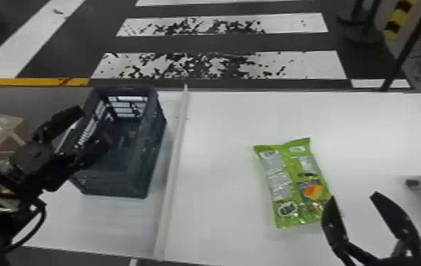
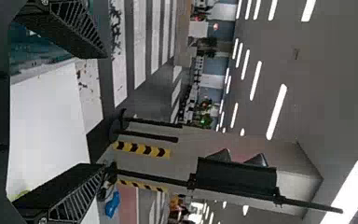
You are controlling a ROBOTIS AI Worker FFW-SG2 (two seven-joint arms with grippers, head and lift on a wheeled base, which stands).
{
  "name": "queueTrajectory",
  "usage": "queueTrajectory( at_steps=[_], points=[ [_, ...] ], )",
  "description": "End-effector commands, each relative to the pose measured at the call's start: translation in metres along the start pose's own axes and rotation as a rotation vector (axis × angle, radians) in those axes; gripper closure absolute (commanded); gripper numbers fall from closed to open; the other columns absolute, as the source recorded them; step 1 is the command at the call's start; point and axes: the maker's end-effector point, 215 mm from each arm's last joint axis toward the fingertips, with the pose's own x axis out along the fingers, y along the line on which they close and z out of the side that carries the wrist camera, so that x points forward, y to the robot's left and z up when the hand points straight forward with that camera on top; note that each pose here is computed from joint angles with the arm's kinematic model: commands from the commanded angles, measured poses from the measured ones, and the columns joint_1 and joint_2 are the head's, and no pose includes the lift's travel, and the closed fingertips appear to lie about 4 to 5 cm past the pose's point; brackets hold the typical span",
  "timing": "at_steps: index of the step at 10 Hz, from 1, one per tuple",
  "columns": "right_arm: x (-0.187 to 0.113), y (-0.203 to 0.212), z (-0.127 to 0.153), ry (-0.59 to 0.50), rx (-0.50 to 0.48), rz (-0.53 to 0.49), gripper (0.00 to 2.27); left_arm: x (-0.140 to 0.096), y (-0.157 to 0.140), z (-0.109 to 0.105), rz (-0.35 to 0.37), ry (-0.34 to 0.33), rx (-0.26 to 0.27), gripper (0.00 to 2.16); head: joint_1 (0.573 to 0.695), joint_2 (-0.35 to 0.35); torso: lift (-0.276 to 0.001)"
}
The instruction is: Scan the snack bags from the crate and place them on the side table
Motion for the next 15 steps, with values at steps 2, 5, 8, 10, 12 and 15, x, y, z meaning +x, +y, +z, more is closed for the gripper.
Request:
queueTrajectory(
  at_steps=[2,5,8,10,12,15],
  points=[
    [0.006,0.022,0.003,0.015,-0.004,0.055,0.41,-0.052,0.026,0.025,0.114,-0.097,0.105,0.04,0.695,0.254,-0.094],
    [0.014,0.044,-0.009,0.106,-0.023,0.114,1.46,-0.069,0.05,0.035,0.319,-0.144,0.195,0.04,0.695,0.35,-0.094],
    [0.034,0.073,-0.028,0.197,-0.071,0.231,2.24,-0.064,0.052,0.02,0.431,-0.147,0.237,0.04,0.695,0.35,-0.094],
    [0.059,0.081,-0.045,0.292,-0.094,0.312,2.24,-0.056,0.041,0.011,0.43,-0.141,0.256,0.04,0.695,0.35,-0.094],
    [0.078,0.08,-0.058,0.377,-0.112,0.358,2.24,-0.034,0.022,-0.007,0.417,-0.115,0.257,0.04,0.695,0.35,-0.094],
    [0.096,0.095,-0.057,0.444,-0.136,0.42,2.24,-0.008,-0.009,-0.027,0.377,-0.089,0.248,0.04,0.695,0.35,-0.094]
  ],
)
